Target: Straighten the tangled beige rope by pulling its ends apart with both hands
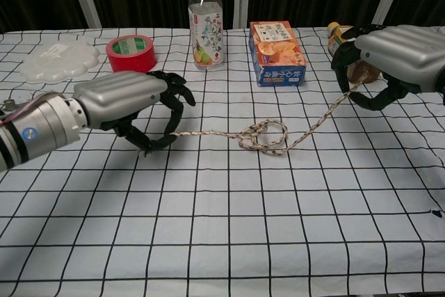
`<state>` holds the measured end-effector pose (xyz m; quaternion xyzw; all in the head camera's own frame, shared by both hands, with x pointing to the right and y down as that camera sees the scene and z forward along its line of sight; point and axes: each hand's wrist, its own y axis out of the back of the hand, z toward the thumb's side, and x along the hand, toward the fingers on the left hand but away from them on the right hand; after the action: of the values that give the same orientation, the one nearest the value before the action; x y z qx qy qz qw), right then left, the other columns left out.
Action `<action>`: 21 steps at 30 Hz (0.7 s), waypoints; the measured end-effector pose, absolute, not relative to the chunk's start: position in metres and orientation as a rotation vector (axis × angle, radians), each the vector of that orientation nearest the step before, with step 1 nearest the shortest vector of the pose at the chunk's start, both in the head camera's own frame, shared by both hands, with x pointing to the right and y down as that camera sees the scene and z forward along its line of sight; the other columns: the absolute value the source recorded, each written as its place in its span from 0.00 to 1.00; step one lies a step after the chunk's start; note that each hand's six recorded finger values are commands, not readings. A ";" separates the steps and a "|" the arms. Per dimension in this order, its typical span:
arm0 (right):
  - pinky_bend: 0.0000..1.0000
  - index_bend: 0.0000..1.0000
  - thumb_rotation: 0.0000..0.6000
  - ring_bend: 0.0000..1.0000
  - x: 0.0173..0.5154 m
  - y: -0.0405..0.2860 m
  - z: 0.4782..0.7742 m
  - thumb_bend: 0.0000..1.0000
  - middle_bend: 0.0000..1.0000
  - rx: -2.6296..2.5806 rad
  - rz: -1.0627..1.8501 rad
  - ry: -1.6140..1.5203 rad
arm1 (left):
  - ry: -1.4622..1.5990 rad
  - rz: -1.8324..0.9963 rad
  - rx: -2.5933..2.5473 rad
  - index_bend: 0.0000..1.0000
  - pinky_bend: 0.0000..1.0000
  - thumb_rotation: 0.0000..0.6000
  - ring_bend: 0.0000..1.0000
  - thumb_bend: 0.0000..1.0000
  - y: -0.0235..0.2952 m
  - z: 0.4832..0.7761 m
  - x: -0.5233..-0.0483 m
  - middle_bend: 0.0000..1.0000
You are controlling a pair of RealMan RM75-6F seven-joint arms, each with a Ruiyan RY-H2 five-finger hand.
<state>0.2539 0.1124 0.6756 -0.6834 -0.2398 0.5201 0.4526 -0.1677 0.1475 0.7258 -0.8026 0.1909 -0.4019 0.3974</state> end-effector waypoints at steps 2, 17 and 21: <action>0.00 0.69 1.00 0.00 0.263 0.109 0.671 0.51 0.24 -1.675 1.301 -0.617 | 0.518 -1.029 -2.021 0.61 0.00 0.87 0.00 0.41 0.141 0.721 -0.180 0.17; 0.00 0.69 1.00 0.00 0.347 0.109 0.641 0.51 0.24 -1.608 1.447 -0.827 | 0.707 -1.156 -1.921 0.61 0.00 0.86 0.00 0.41 0.113 0.693 -0.287 0.17; 0.00 0.69 1.00 0.00 0.365 0.113 0.637 0.51 0.24 -1.583 1.484 -0.844 | 0.689 -1.176 -1.937 0.61 0.00 0.87 0.00 0.41 0.123 0.693 -0.300 0.17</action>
<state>0.3651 0.1126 0.6369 -0.6246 -0.3328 0.5853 0.3956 -0.3000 0.1232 0.6935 -0.7576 0.2696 -0.4598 0.3768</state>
